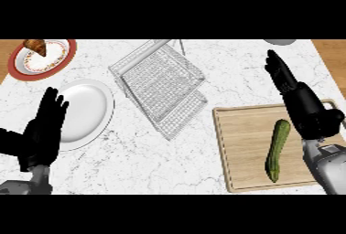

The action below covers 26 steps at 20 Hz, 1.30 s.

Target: Pick the squash from the tray and place it in the tiered basket

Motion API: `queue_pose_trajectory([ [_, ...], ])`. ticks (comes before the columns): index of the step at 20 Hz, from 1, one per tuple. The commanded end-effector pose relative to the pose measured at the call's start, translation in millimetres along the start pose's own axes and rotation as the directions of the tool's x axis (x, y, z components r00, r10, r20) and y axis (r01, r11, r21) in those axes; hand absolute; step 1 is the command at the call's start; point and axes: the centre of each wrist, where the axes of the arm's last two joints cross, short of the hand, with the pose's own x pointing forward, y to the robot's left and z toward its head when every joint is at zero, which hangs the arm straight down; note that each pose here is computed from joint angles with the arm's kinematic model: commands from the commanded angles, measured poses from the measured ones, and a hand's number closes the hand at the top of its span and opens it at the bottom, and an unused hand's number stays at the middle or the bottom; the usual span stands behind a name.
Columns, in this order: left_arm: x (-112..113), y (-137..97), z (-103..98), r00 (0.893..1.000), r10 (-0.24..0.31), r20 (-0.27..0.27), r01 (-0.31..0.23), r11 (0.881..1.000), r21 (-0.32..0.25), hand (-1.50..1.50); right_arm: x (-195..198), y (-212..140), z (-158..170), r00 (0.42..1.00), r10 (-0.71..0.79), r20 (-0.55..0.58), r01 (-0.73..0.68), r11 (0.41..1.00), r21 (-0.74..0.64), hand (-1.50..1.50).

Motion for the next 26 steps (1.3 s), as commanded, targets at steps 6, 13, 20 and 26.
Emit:
queue_pose_trajectory([
  [6, -8.7, -11.5, 4.1, 0.991, -0.119, -0.057, 0.103, 0.969, -0.227, 0.00, -21.3, -16.2, 64.3, 0.976, 0.077, 0.202, 0.037, 0.861, -0.507, 1.50],
  [13, -8.0, -39.7, 9.1, 0.991, -0.090, -0.100, 0.053, 0.945, -0.322, 0.00, -84.8, 7.9, 149.1, 0.985, 0.169, -0.043, -0.121, 0.485, -0.866, -1.50],
  [20, -4.3, -46.5, -4.4, 0.989, -0.115, -0.090, 0.070, 0.916, -0.395, 0.00, -68.8, 60.5, 219.8, 0.916, 0.265, -0.302, -0.400, 0.540, -0.740, -1.50],
  [26, -4.1, -59.7, -3.1, 0.991, -0.114, -0.073, 0.074, 0.905, -0.419, 0.00, -73.5, 60.3, 272.0, 0.738, 0.263, -0.621, -0.667, 0.421, -0.614, -1.50],
])
